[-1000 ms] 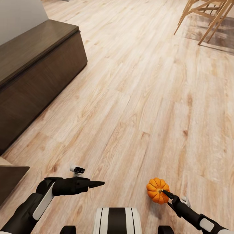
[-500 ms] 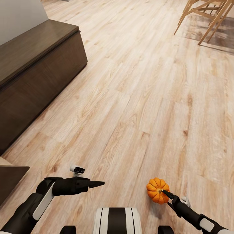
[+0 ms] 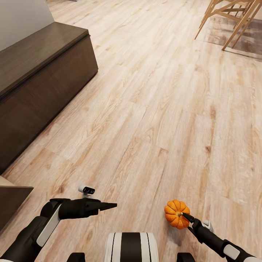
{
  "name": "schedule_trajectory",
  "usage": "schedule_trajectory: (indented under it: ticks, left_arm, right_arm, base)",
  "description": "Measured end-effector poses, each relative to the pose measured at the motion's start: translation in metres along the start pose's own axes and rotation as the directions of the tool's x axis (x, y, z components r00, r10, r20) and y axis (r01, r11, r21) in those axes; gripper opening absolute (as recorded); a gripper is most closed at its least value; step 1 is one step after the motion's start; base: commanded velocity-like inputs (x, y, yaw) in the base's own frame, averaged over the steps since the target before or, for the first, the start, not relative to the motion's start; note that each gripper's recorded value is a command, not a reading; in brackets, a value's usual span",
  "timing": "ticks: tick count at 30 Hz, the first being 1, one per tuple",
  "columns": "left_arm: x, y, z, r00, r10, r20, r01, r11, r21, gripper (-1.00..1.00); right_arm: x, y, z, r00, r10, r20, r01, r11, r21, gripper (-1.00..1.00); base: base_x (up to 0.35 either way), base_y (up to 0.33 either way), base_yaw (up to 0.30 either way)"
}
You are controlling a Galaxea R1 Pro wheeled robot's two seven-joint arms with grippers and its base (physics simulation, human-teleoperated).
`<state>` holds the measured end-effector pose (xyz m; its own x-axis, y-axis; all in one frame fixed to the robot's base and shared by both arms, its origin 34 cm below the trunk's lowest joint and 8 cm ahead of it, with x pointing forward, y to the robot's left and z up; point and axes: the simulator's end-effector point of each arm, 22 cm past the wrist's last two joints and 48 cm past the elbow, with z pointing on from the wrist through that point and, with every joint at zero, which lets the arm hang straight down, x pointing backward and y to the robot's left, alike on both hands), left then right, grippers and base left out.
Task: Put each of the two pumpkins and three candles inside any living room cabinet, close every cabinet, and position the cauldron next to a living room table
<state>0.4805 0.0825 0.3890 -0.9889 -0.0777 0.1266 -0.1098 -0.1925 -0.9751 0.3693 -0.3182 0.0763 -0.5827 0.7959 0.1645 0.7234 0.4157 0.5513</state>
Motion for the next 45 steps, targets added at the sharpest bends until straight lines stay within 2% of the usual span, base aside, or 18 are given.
schedule_trajectory:
  ticks: [16,17,36,40,45]
  left_arm:
    - [0.0,0.0,0.0,1.0,0.0,0.0,0.0,1.0,0.0,1.0]
    - [0.0,0.0,0.0,1.0,0.0,0.0,0.0,1.0,0.0,1.0]
    - [0.0,0.0,0.0,1.0,0.0,0.0,0.0,1.0,0.0,1.0]
    - [-0.0007,-0.0068,0.0014,1.0,0.016,-0.003,-0.016,1.0,0.001,1.0]
    - [-0.0007,-0.0069,0.0014,1.0,0.016,-0.003,-0.016,1.0,0.001,1.0]
  right_arm:
    - [0.0,-0.0002,0.0001,1.0,0.0,0.0,0.0,1.0,0.001,1.0]
    - [0.0,-0.0002,0.0001,1.0,0.0,0.0,0.0,1.0,0.001,-1.0]
    - [0.0,-0.0002,0.0001,1.0,-0.001,0.0,0.001,1.0,0.001,-1.0]
    - [-0.0018,-0.001,-0.0017,1.0,-0.012,0.0,0.012,1.0,0.027,-1.0]
    - [-0.002,-0.0011,-0.0017,1.0,-0.01,0.001,0.01,1.0,0.027,-1.0]
  base:
    - [0.0,0.0,0.0]
    - [0.0,0.0,0.0]
    - [0.0,0.0,0.0]
    - [0.0,0.0,0.0]
    - [0.0,0.0,0.0]
